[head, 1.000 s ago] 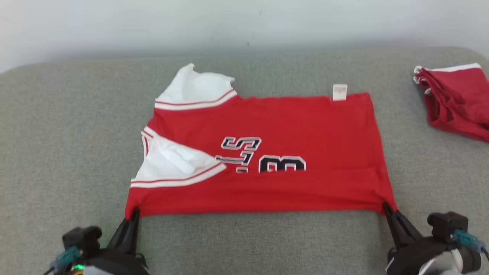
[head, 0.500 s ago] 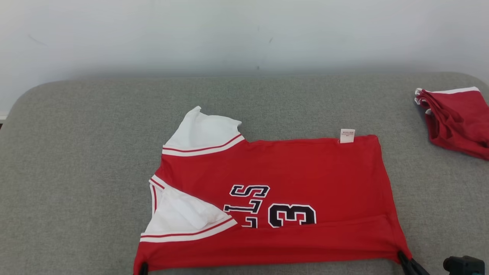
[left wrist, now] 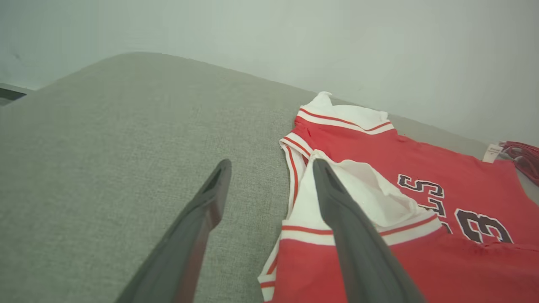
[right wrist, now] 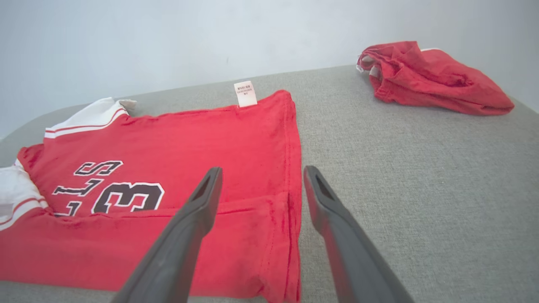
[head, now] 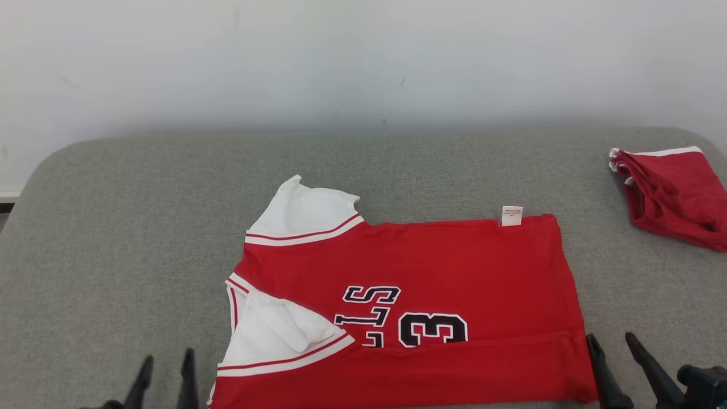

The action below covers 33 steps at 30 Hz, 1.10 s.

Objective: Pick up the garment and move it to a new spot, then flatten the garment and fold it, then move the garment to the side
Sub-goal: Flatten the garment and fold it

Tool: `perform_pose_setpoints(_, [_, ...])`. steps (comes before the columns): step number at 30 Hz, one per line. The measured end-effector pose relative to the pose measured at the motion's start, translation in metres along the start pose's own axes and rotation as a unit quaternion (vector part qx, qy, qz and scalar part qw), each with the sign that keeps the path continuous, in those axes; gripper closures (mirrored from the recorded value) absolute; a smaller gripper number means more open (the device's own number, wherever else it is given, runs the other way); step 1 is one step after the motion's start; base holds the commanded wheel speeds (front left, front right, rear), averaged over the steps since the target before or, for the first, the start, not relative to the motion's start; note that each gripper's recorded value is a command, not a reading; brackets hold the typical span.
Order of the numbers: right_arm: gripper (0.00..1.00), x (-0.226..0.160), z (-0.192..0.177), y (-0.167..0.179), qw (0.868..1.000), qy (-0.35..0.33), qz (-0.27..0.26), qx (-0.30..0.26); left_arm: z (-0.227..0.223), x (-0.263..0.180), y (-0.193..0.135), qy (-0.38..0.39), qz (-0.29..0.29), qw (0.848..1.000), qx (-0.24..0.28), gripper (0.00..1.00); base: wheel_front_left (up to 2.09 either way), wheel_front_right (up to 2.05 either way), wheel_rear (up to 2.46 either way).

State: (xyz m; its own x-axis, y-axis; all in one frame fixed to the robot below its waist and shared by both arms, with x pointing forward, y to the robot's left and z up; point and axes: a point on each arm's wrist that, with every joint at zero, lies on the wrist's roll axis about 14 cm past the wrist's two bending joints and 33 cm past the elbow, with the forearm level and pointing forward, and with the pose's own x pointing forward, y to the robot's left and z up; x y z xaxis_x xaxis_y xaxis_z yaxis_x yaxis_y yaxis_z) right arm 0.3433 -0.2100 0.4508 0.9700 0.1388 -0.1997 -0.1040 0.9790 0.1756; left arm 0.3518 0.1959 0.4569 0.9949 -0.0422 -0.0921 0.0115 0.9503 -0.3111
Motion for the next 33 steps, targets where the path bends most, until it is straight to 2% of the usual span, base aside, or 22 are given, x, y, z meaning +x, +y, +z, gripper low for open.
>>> perform_pose_setpoints(6, [0.0,0.004,0.038,0.013,0.996,-0.084,0.005,0.006,0.051,0.005,0.0,-0.081,0.002,0.996,0.046,0.0,0.0,0.0,0.0])
perform_pose_setpoints(11, [0.0,0.007,0.061,0.025,0.991,-0.135,0.007,0.012,0.068,0.006,-0.006,-0.108,-0.008,0.992,0.068,0.0,0.0,0.0,0.0])
perform_pose_setpoints(21, [0.0,0.012,0.055,0.032,0.99,-0.144,-0.002,0.014,0.07,0.01,-0.01,-0.109,-0.015,0.987,0.114,0.0,0.0,0.0,0.0])
perform_pose_setpoints(29, [0.0,0.015,0.044,0.03,0.991,-0.13,-0.009,0.017,0.055,0.011,0.002,-0.087,0.001,0.991,0.104,0.0,0.0,0.0,0.0])
perform_pose_setpoints(33, [0.0,0.031,0.057,0.025,0.99,-0.141,-0.009,0.008,0.064,0.03,-0.001,-0.088,-0.021,0.989,0.116,0.0,0.0,0.0,0.0])
